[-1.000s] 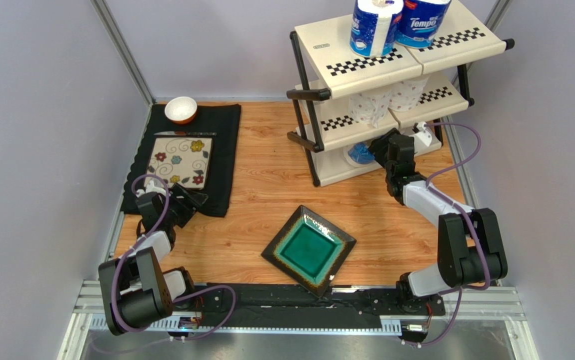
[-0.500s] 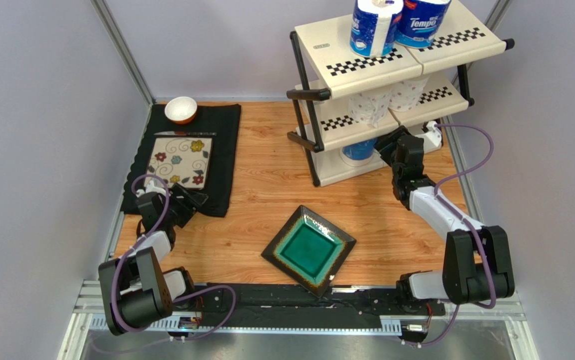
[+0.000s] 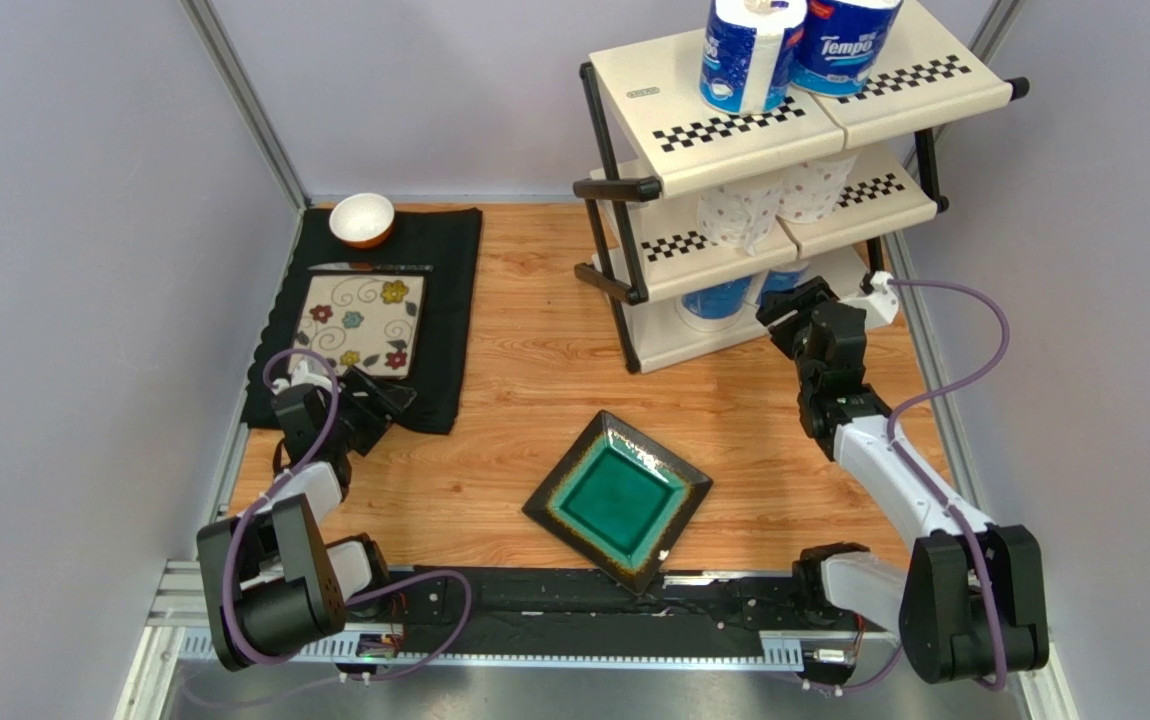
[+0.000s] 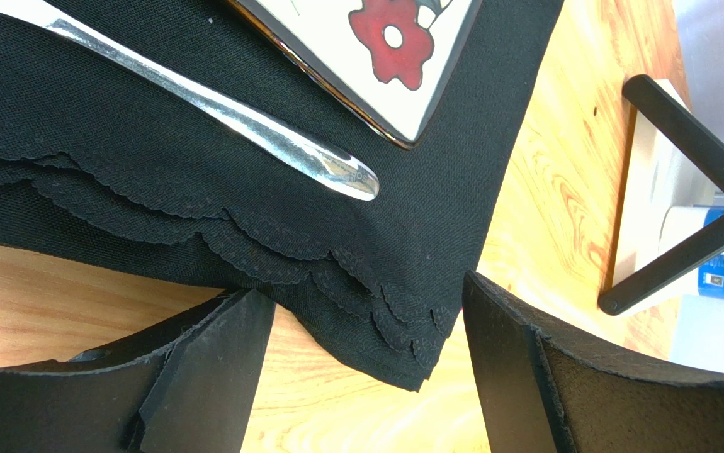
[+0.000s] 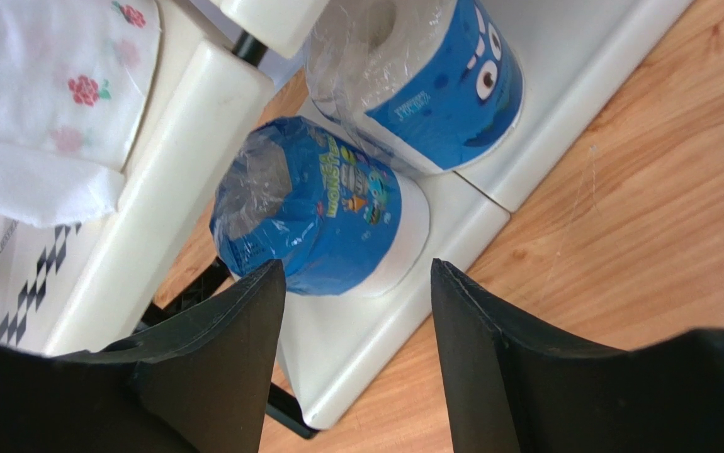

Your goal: Place and organize the paper towels onto the shelf

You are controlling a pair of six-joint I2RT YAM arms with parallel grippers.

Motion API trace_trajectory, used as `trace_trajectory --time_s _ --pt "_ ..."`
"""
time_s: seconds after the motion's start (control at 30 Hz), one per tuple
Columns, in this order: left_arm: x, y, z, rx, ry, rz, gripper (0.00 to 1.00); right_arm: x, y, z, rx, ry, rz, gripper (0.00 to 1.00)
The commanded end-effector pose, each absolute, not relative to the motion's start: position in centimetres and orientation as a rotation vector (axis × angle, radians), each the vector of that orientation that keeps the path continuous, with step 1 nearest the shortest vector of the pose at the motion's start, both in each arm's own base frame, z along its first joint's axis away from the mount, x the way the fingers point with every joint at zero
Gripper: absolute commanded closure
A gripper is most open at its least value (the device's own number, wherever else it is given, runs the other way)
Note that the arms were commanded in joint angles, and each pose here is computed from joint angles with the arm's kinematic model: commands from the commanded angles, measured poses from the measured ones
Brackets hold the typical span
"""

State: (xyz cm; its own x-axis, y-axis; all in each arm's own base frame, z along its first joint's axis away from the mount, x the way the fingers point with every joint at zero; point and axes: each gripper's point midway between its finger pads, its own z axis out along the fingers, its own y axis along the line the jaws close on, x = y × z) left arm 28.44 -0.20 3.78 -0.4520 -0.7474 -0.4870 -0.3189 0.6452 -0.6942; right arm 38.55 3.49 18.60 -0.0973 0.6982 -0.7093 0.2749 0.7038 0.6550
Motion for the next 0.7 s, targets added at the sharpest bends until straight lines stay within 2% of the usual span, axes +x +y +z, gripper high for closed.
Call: trace_trajectory --time_s 0.0,0.13,0.33,0.37,0.4,0.47,0.67 --pt "25.3 -1.4 0.3 -0.945 2.176 -0.678 0.18 36.7 3.6 18.5 0.804 1.72 0.439 0.39" --pt "25.4 -1.4 0.4 -0.939 2.174 -0.682 0.18 34.6 4.6 17.9 0.768 1.79 0.486 0.38" --pt "25.5 -1.4 0.4 -0.938 2.174 -0.687 0.18 31.2 4.2 18.2 0.686 1.88 0.417 0.3" --pt "25.4 -1.4 0.4 -0.939 2.175 -0.687 0.18 30.6 3.9 18.3 0.649 1.911 0.377 0.27" --pt "25.5 -1.4 0.4 -0.935 2.173 -0.686 0.18 30.2 3.7 18.3 0.639 1.93 0.35 0.14" --pt "25.5 -1.5 0.5 -0.931 2.173 -0.693 0.18 29.3 2.7 18.3 0.628 1.975 0.267 0.01" --pt "26.2 -2.0 1.5 -0.875 2.15 -0.747 0.18 27.5 0.9 19.8 0.615 1.945 0.162 0.0"
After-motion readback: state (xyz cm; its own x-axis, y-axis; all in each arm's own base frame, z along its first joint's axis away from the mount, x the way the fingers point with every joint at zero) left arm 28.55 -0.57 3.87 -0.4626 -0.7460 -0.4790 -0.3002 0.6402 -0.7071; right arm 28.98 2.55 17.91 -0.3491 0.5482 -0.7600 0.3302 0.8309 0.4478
